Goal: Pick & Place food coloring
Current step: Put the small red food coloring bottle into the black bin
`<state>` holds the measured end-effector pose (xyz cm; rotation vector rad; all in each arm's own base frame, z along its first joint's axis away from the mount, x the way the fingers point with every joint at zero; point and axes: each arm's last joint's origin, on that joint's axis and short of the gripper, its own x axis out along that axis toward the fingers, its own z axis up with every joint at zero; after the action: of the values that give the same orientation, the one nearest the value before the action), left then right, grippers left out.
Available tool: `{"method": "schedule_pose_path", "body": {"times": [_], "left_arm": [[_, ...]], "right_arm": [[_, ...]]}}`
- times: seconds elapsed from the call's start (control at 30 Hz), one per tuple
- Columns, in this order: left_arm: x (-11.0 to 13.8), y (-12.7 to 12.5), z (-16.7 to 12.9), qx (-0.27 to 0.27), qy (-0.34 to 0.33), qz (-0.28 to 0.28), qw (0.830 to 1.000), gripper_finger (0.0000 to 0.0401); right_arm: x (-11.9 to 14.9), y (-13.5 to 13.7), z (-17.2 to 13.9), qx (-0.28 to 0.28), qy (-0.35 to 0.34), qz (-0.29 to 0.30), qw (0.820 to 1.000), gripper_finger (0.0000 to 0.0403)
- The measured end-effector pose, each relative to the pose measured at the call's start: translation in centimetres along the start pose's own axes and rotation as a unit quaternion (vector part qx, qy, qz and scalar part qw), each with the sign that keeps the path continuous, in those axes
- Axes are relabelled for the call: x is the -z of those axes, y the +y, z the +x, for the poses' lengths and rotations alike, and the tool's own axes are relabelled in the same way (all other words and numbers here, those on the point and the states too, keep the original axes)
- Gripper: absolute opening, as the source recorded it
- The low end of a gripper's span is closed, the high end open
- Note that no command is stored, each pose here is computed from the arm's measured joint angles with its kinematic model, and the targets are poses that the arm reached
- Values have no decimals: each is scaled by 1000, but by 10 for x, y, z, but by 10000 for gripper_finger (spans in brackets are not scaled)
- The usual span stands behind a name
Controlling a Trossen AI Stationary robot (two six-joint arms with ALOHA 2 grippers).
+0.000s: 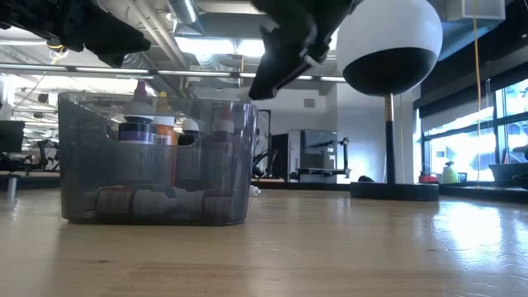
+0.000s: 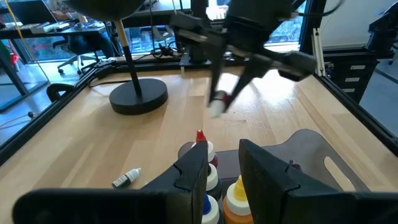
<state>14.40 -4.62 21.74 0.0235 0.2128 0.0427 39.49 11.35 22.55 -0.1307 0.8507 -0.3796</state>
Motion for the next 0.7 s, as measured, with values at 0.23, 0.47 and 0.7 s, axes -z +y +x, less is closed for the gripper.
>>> {"method": "schedule_pose_path", "body": {"times": [0.23,0.47,0.7], "left_arm": [[0,0,0,0,0,1,1000,88],[0,0,0,0,0,1,1000,88],[0,0,0,0,0,2,1000,88]], "right_arm": [[5,26,-11,-101,-11,-29,994,85],[5,41,-4,-252,-85,-30,963,85],[25,34,18,-244,-70,-20,967,85]]}}
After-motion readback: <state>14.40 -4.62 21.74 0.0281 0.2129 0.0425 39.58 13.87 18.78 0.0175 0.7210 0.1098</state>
